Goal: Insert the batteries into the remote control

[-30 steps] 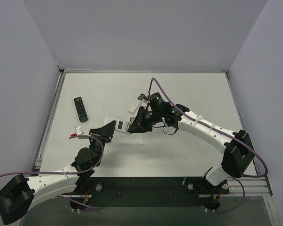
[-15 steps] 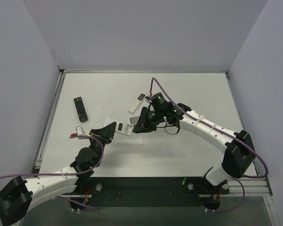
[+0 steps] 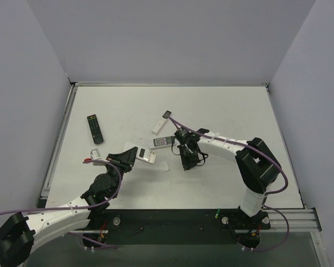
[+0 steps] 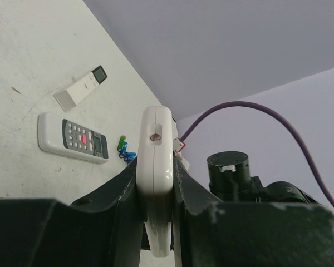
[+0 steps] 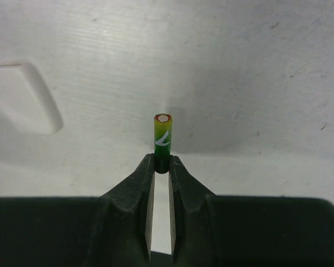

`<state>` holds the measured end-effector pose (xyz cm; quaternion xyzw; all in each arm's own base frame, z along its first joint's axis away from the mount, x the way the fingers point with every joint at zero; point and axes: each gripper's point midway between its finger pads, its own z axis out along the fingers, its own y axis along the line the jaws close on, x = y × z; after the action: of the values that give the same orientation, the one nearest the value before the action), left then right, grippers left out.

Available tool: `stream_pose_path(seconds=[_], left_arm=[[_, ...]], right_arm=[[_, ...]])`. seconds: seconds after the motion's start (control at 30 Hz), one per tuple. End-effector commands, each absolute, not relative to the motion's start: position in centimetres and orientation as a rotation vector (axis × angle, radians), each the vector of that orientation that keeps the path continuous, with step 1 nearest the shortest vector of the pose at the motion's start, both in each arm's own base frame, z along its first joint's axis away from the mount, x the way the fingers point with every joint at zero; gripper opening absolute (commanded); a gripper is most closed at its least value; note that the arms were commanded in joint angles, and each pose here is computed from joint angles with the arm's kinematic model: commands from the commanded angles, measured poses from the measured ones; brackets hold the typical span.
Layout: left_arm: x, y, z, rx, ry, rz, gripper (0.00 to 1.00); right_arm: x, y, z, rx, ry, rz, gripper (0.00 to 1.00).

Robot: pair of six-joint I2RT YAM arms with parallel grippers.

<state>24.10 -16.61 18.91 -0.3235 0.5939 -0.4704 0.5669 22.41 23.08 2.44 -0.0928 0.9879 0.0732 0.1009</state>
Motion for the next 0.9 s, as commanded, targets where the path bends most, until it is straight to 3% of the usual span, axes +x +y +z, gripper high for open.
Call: stream_pose_path(seconds=[0.0,0.07,0.2,0.4,0.63,0.87], left_arm=[[23.0,-15.7,13.3,-0.767,1.501,-1.057,0.0],[23.0,-15.9,13.5,-0.768,1.502,-1.064,0.0],[23.1,-16.2,13.7,-0.766,1.508,-1.071,0.0],[23.0,-16.6,13.6,-0.767,1.519,-1.092,0.0],[23.1,-16.7,14.0,-0.766,1.505,-1.101,0.0],[23.0,-16.9,14.7,-0.746,1.487,-1.126,0.0]], right_arm=[[22.8,20.7,1.2,-0.372,2.913,0.005,0.04],[22.6,20.6,0.5,-0.379,2.932,-0.016,0.08],[22.9,20.1,0.3,-0.368,2.922,-0.056,0.28],[23.1,21.9,5.0,-0.31,2.822,0.161,0.47],[22.9,27.8,14.6,-0.136,2.565,0.774,0.46],[22.4,32.4,17.1,-0.038,2.514,1.141,0.45]])
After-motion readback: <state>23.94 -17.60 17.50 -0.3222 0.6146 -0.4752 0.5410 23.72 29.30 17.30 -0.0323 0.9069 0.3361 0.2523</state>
